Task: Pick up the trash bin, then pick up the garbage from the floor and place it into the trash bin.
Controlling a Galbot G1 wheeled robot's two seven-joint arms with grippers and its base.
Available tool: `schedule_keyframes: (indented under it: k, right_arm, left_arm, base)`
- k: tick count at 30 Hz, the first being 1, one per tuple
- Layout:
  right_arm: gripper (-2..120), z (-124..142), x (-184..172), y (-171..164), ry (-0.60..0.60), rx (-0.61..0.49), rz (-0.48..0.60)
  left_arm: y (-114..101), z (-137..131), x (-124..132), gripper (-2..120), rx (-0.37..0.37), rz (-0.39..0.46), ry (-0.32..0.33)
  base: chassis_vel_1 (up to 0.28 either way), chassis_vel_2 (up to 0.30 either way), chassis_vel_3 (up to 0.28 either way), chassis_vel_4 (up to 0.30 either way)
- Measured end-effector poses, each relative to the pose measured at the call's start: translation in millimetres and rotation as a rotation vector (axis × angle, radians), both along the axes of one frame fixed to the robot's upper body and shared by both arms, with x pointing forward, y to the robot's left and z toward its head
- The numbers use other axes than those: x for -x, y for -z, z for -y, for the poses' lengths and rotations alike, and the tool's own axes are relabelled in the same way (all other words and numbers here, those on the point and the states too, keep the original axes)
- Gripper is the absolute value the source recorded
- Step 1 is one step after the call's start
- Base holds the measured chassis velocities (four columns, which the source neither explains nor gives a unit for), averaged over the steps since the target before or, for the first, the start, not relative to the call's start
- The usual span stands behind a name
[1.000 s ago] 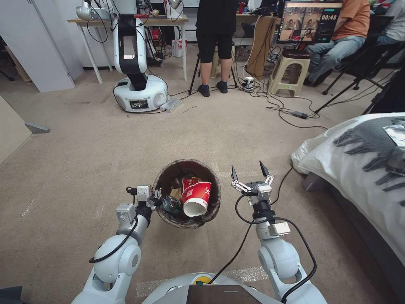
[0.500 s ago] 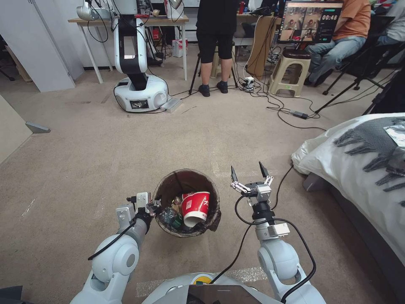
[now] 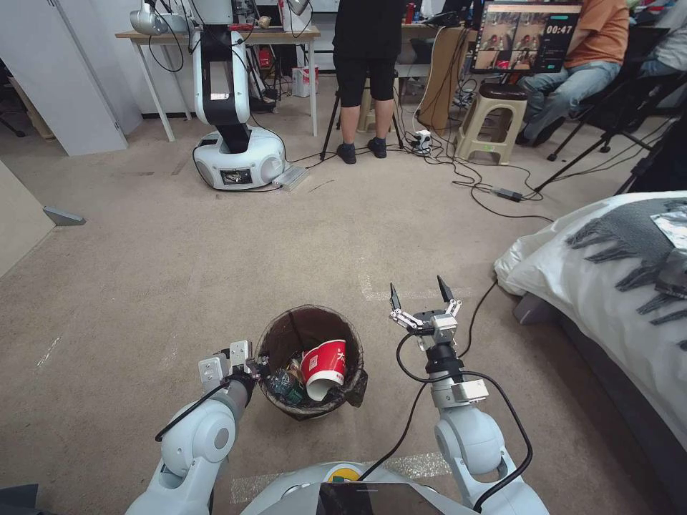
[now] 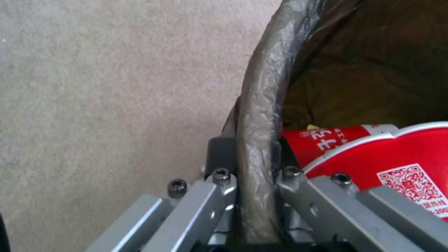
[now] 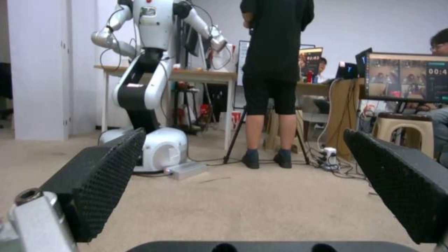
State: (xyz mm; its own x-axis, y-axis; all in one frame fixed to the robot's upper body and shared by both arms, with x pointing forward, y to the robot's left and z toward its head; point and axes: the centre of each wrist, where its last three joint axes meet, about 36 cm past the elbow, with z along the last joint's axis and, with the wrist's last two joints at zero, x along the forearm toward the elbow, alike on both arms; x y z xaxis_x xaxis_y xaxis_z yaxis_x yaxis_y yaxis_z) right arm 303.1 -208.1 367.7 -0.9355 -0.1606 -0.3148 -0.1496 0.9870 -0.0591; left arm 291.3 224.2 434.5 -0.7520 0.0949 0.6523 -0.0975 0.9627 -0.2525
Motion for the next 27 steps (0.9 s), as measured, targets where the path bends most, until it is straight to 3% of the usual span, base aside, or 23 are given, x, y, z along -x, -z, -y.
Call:
schedule_keyframes:
  k: [16,27]
  right_arm:
    - [100,-2,3,2,-0.006,0.001,-0.001]
    - [100,-2,5,2,-0.008,0.002,0.001]
  left_arm:
    - [33,-2,-7,3,0.006,-0.079,-0.007]
    - [39,0,-11,39,0.022,-0.08,-0.011]
  base:
    - [0.0,0.0,0.0,0.0]
    - [0.0,0.0,0.0,0.0]
